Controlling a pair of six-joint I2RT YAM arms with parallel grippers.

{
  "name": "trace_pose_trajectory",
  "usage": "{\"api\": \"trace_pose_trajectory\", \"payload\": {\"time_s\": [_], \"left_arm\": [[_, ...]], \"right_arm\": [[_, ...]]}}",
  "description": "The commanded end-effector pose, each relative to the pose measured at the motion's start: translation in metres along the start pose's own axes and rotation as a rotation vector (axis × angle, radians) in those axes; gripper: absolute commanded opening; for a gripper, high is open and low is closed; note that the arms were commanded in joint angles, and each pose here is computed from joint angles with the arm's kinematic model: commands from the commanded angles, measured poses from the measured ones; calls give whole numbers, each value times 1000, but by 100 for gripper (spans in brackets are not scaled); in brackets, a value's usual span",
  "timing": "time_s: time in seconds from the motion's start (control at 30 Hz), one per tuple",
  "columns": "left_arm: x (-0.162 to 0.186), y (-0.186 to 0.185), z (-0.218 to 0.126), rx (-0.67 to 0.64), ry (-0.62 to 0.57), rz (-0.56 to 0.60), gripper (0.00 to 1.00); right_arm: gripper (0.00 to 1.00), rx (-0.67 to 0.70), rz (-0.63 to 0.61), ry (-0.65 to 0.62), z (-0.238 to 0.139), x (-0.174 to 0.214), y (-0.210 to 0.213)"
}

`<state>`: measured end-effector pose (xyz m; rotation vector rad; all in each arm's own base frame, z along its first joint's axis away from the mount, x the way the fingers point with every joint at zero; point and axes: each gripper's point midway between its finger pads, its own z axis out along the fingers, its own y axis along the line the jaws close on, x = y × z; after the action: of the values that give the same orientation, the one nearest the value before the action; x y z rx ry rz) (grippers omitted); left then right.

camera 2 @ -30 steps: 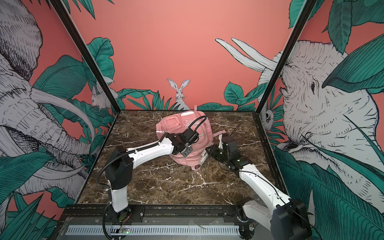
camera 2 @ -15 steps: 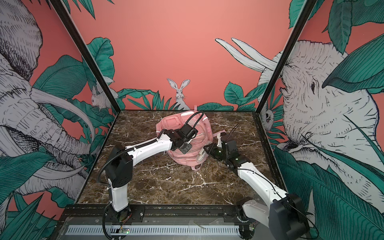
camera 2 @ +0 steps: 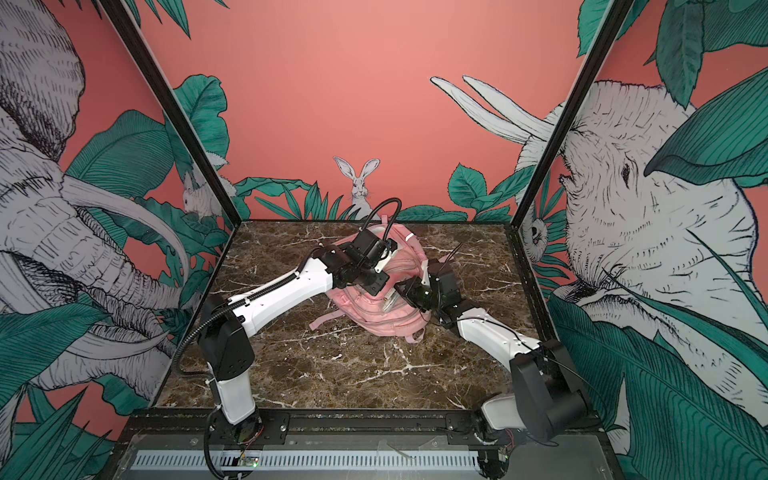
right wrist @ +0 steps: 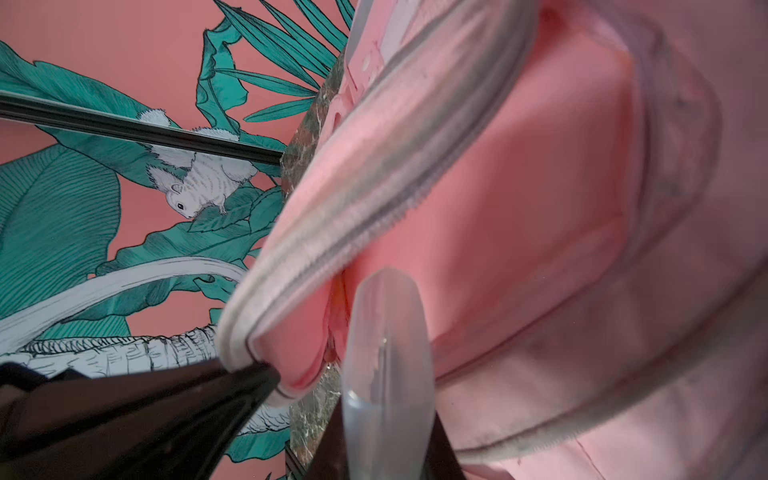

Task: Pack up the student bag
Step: 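Push the pencil case into the opened front pocket with the right gripper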

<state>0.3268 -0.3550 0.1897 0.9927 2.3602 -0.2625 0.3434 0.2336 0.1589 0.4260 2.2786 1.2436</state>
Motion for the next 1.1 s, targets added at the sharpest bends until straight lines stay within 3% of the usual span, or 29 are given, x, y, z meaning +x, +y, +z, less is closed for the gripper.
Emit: {"api": "trace_pose_trajectory", "payload": {"time_s": [0.0, 0.47, 0.63, 0.93, 1.07], "left_arm": [[-26, -11, -37, 67, -111, -28, 0], [-29, -22, -37, 133, -130, -78, 0], [-30, -23, -38, 140, -136, -91, 0], [-33, -29, -34, 176, -149, -121, 0], [-34, -29, -30, 174, -144, -127, 0]], "right_arm": [[10, -112, 4, -68, 5, -22, 31], [10, -85, 63, -88, 72, -52, 14], [11, -57, 53, -38, 98, -56, 11], [13, -52, 36, 38, 109, -47, 15], [22, -9, 5, 75, 109, -36, 10]]}}
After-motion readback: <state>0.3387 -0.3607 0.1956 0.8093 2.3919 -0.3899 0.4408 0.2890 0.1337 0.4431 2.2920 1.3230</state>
